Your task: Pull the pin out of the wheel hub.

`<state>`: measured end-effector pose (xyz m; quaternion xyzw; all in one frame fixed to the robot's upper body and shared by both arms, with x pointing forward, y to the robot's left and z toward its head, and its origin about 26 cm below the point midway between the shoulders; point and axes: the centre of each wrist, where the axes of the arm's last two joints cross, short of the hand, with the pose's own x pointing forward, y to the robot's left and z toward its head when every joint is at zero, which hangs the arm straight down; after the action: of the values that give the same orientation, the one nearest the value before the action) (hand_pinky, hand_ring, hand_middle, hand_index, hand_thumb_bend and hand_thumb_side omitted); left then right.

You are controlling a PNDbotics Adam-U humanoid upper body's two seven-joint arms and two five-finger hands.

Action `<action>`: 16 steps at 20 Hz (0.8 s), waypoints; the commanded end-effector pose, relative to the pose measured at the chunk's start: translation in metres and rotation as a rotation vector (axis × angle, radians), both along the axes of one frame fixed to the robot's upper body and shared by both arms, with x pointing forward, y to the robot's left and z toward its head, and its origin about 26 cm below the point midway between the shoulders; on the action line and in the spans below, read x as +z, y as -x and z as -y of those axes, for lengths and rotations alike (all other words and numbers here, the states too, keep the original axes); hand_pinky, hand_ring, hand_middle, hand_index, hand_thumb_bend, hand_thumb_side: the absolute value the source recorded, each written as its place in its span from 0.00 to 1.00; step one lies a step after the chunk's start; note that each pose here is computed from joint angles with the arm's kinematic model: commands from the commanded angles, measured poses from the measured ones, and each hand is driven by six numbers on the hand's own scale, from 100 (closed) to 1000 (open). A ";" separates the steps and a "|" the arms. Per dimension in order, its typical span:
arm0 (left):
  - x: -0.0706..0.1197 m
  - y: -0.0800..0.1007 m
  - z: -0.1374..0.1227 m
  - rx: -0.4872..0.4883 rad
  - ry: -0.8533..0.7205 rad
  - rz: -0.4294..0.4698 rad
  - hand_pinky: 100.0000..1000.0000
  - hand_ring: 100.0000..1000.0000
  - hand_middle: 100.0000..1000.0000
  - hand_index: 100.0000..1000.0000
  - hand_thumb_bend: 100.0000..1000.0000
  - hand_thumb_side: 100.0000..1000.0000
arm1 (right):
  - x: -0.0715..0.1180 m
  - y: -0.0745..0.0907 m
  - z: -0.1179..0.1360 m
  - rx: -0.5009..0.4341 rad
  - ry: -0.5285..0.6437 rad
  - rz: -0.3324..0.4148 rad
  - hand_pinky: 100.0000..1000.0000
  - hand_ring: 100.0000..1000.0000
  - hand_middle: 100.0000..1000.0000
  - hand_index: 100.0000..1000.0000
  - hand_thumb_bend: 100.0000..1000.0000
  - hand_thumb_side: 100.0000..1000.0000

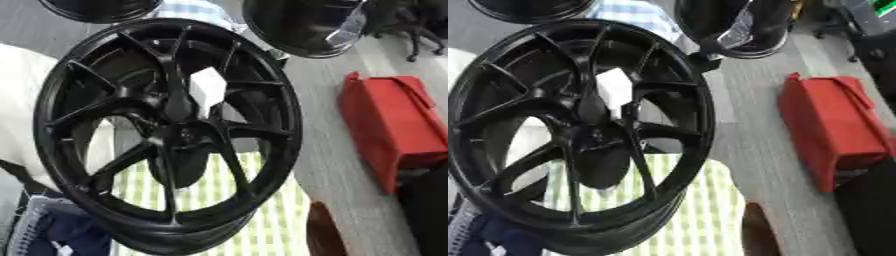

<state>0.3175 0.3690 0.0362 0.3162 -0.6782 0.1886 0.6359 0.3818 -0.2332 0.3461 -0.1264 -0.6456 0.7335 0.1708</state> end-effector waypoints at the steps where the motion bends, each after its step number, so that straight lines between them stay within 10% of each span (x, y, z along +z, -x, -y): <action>1: 0.009 0.001 -0.009 0.014 -0.035 0.011 0.77 0.89 0.52 0.68 0.55 0.45 | 0.006 0.005 -0.009 0.052 0.010 0.022 0.81 0.80 0.76 0.82 0.45 0.25; 16: 0.004 0.005 -0.014 0.015 -0.043 -0.020 0.77 0.89 0.52 0.68 0.54 0.46 | -0.023 0.008 -0.058 0.091 -0.021 0.039 0.77 0.77 0.74 0.80 0.42 0.25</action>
<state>0.3119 0.3746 0.0306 0.3249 -0.6671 0.1833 0.6449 0.3787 -0.1744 0.3127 -0.0875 -0.6627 0.7298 0.1434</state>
